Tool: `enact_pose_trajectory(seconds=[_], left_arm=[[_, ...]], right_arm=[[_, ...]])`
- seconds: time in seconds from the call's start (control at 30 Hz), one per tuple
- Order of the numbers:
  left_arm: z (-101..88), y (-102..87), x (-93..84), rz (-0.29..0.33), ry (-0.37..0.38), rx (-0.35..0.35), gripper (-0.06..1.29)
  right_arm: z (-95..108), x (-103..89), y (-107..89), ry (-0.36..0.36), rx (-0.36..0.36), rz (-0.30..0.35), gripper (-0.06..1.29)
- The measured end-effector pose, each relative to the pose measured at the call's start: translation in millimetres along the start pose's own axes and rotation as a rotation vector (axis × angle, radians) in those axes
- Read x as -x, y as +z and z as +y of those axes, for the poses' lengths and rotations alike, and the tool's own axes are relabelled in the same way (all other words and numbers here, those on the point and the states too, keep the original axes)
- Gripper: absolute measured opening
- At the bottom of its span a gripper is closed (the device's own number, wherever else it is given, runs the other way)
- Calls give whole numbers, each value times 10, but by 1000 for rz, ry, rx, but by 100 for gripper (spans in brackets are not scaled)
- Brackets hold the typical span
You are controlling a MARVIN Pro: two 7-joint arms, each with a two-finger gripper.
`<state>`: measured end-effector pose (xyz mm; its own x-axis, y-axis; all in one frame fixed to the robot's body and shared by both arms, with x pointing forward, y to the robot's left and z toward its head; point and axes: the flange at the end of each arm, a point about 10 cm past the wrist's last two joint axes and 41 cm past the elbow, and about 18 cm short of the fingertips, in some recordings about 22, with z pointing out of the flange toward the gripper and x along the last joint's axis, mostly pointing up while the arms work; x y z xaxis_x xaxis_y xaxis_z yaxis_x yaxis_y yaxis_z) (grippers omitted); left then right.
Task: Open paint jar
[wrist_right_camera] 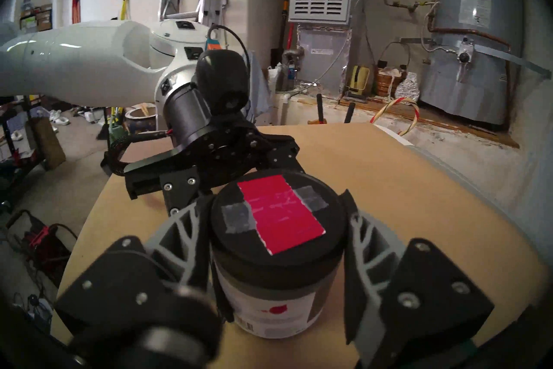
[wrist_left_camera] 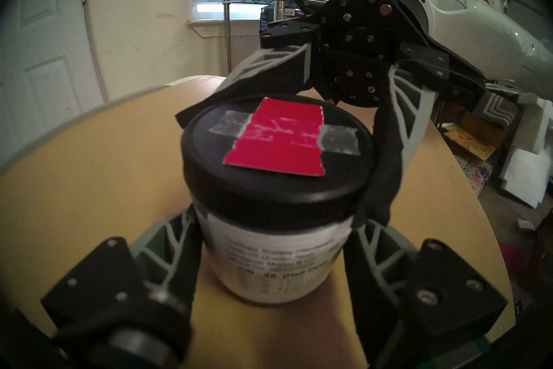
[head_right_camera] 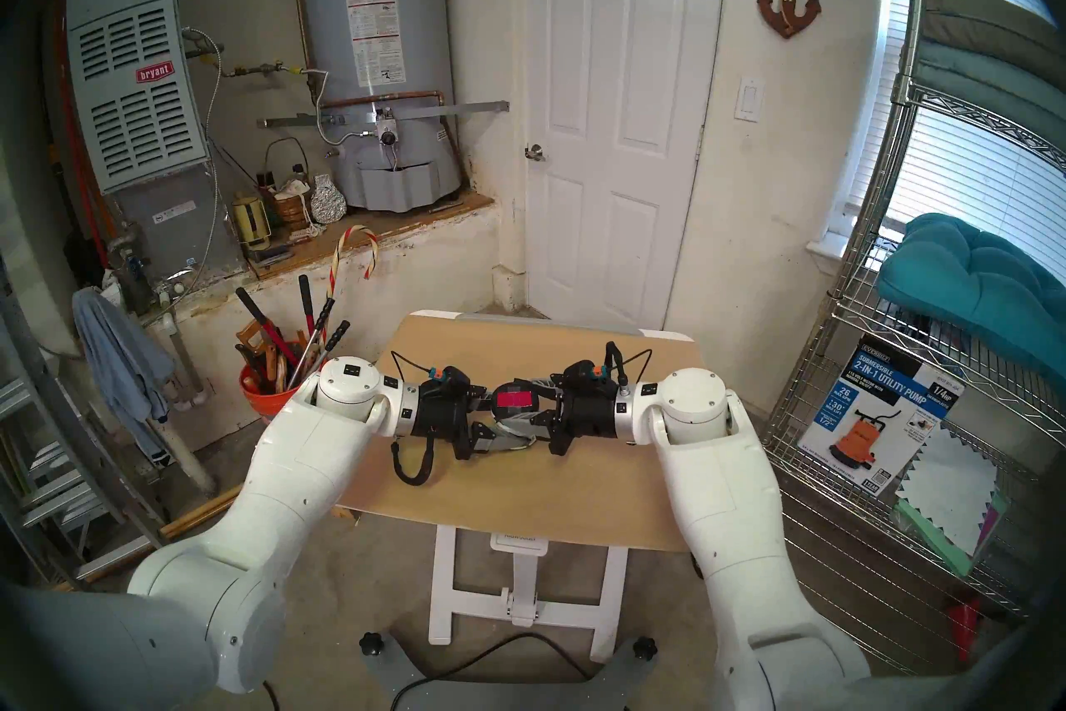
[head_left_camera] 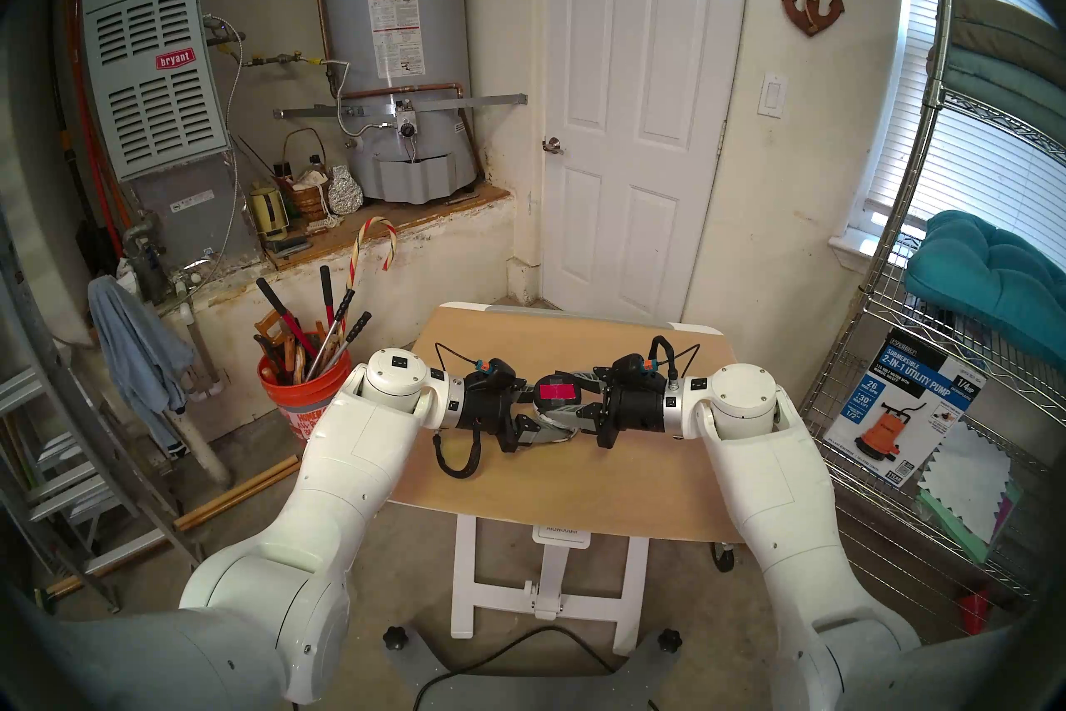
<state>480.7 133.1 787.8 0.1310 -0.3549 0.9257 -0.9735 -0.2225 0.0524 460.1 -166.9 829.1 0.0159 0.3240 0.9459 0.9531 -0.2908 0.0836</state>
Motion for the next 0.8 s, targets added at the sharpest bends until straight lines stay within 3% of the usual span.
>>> enact_pose_trajectory(seconds=[0.4,0.8], left_arm=[[9,-12,10,-2,-2,13,76],[-11,-35,4,0,-6,8,76]], right_arm=[[176,-62,11,-49,-153,-29,64],[325,-128,113,-75,-237,-38,64]])
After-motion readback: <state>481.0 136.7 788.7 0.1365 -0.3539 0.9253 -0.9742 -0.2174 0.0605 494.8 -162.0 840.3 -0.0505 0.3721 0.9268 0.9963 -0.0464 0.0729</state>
